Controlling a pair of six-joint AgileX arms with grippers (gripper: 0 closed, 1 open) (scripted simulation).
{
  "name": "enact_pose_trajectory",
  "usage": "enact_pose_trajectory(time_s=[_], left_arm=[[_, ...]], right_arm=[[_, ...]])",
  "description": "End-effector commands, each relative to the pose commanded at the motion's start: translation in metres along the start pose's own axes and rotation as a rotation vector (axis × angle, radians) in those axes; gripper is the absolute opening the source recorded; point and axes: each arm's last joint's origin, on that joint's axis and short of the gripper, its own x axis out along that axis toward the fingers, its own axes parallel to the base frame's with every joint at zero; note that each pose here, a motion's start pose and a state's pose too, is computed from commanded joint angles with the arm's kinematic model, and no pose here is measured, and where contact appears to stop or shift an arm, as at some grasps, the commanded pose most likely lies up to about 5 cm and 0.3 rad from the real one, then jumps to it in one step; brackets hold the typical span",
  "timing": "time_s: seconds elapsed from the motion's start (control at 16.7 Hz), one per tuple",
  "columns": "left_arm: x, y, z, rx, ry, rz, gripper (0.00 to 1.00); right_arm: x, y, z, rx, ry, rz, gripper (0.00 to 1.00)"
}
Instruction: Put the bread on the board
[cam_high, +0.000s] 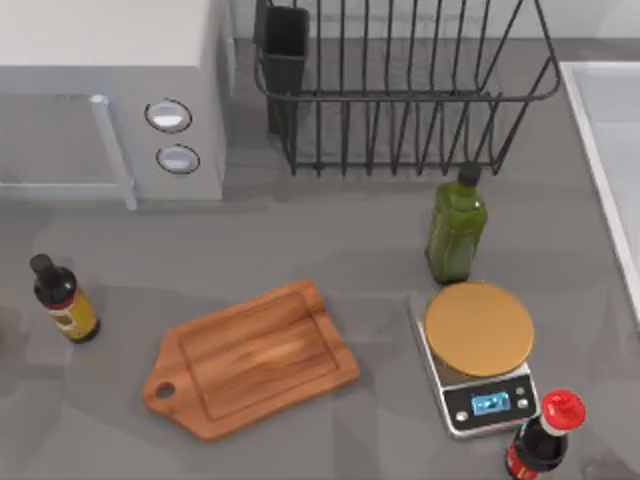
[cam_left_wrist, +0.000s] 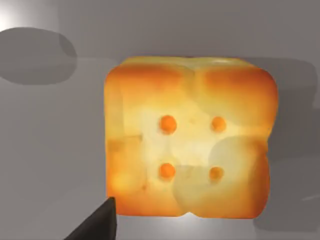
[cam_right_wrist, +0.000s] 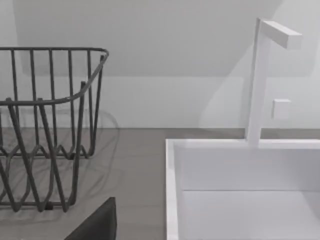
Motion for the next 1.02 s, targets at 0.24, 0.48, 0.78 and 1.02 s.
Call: enact_pose_trajectory(time_s=[0.24,0.48,0.78,1.02], left_arm=[[0.018,0.019,0.024,0.012,0.13,-0.031,1.0],[0.022,0.024,0.029,0.014,0.151,-0.035,1.0],[0.025,0.022,0.029,0.016,0.15,-0.034,1.0],[0.045,0.024,0.02,0.014,0.15,-0.035,1.0]], right_arm=[[0.0,0.0,0.0,0.0,0.0,0.0,1.0],[0.0,0.0,0.0,0.0,0.0,0.0,1.0],[0.0,0.0,0.0,0.0,0.0,0.0,1.0],[0.0,0.0,0.0,0.0,0.0,0.0,1.0]])
